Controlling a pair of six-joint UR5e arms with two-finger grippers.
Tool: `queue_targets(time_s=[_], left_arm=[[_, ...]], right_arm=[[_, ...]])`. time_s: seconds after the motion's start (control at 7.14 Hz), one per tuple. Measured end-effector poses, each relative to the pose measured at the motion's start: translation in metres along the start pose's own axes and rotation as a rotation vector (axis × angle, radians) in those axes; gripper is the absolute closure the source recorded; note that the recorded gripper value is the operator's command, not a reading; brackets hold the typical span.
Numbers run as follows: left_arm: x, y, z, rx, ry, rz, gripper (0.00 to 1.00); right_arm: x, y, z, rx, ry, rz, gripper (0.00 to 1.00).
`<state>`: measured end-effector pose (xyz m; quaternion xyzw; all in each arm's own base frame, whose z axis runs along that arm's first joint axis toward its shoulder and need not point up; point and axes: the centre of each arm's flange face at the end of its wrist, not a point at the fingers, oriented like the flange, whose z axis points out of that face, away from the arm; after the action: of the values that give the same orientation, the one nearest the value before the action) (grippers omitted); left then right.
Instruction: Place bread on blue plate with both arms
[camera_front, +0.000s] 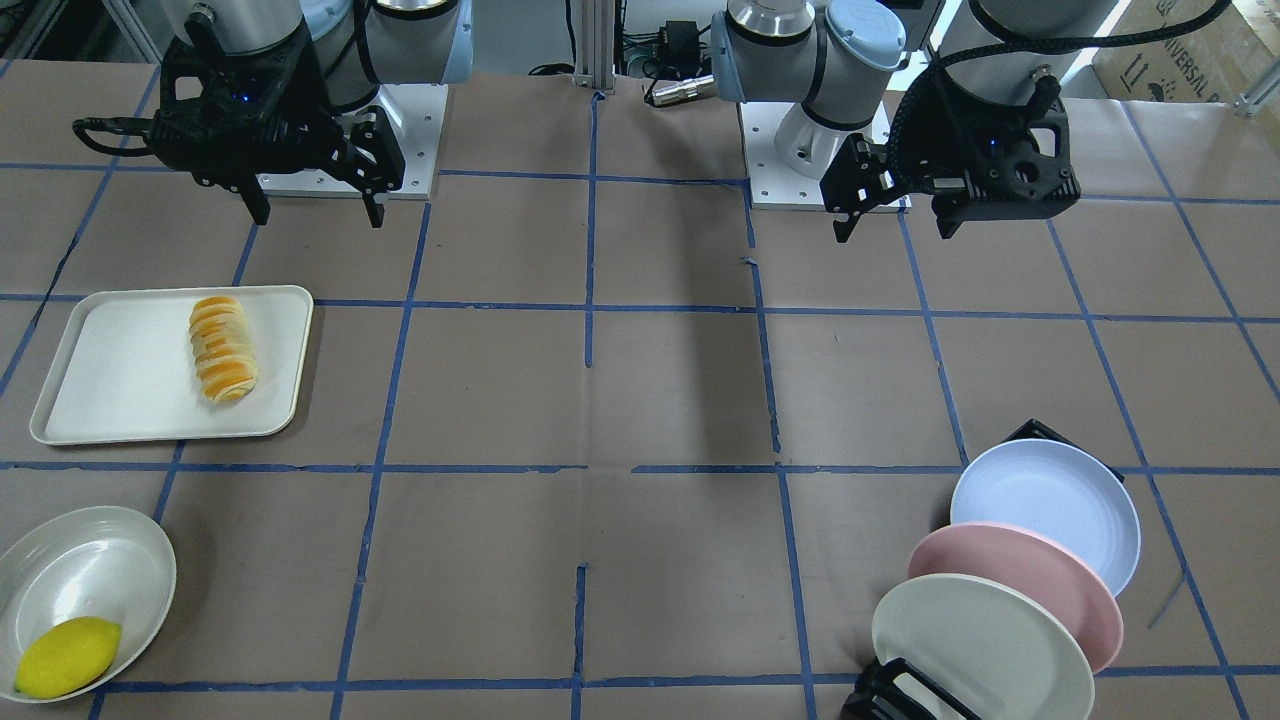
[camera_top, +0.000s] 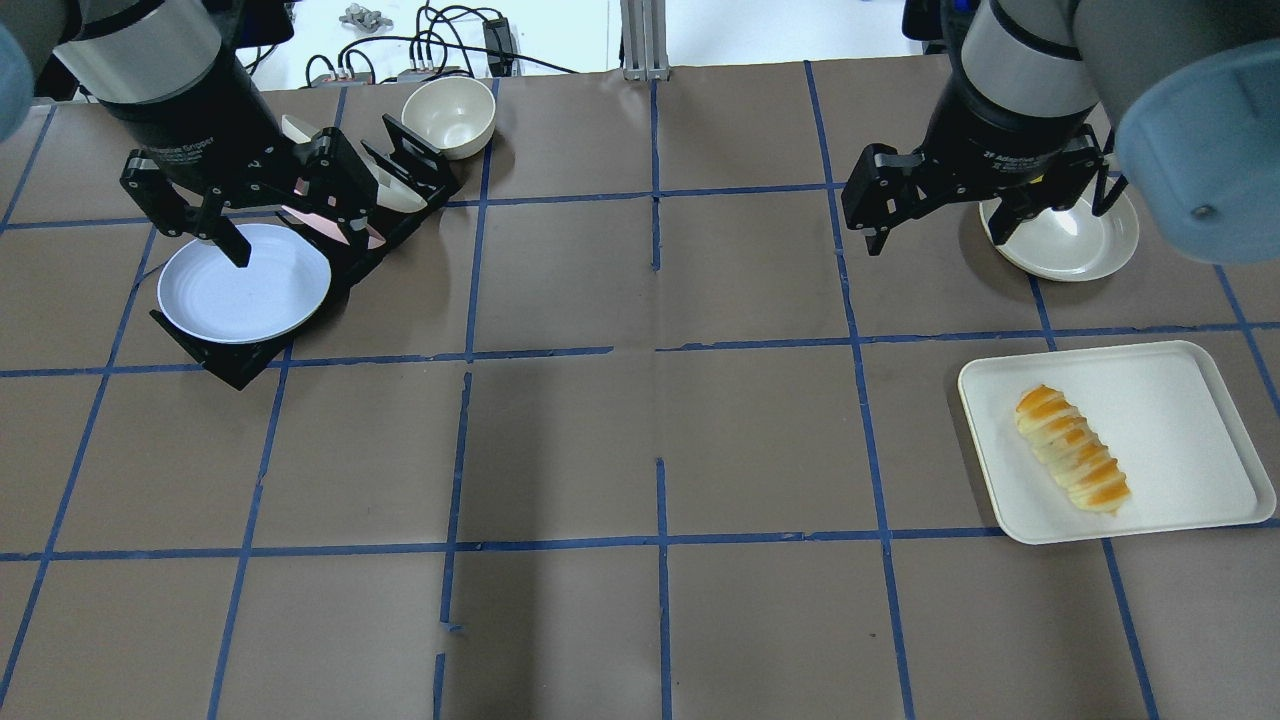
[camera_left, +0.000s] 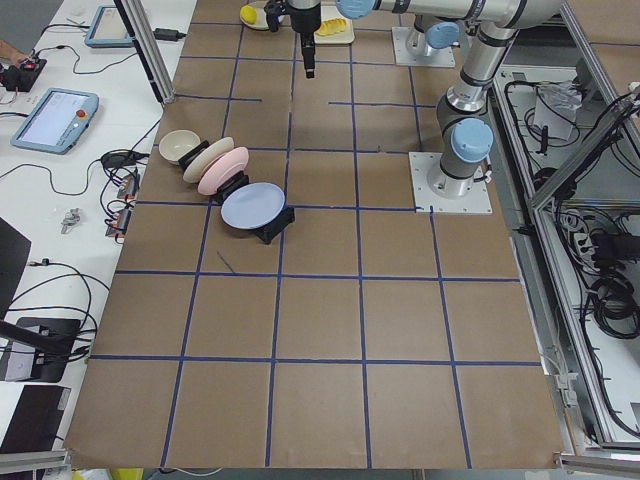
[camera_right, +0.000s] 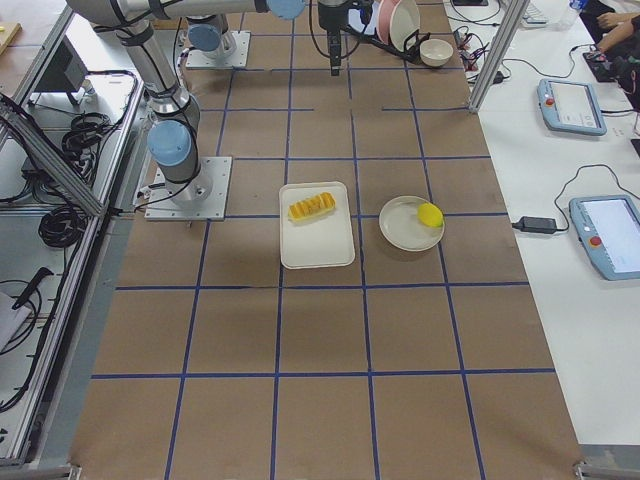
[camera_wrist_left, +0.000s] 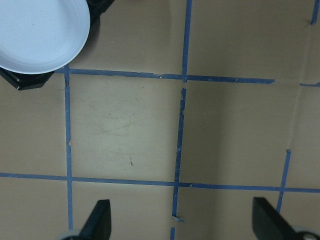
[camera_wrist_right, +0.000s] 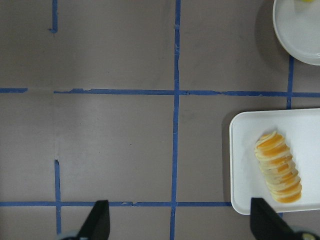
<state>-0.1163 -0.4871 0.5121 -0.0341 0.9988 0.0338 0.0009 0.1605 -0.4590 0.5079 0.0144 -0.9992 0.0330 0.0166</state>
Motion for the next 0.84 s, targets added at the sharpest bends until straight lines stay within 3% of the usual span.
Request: queue_targets(time_s=[0.56, 0.84], left_arm=[[-0.019, -0.011, -0.002, 0.009, 0.002, 0.048, 0.0], [-0.09, -0.036, 0.009, -0.01, 0.017, 0.119, 0.0]], right_arm=[[0.0, -0.001, -0.001, 0.005, 0.0, 0.0, 0.0], [0.0, 0.0, -0.001, 0.003, 0.001, 0.0, 0.0]])
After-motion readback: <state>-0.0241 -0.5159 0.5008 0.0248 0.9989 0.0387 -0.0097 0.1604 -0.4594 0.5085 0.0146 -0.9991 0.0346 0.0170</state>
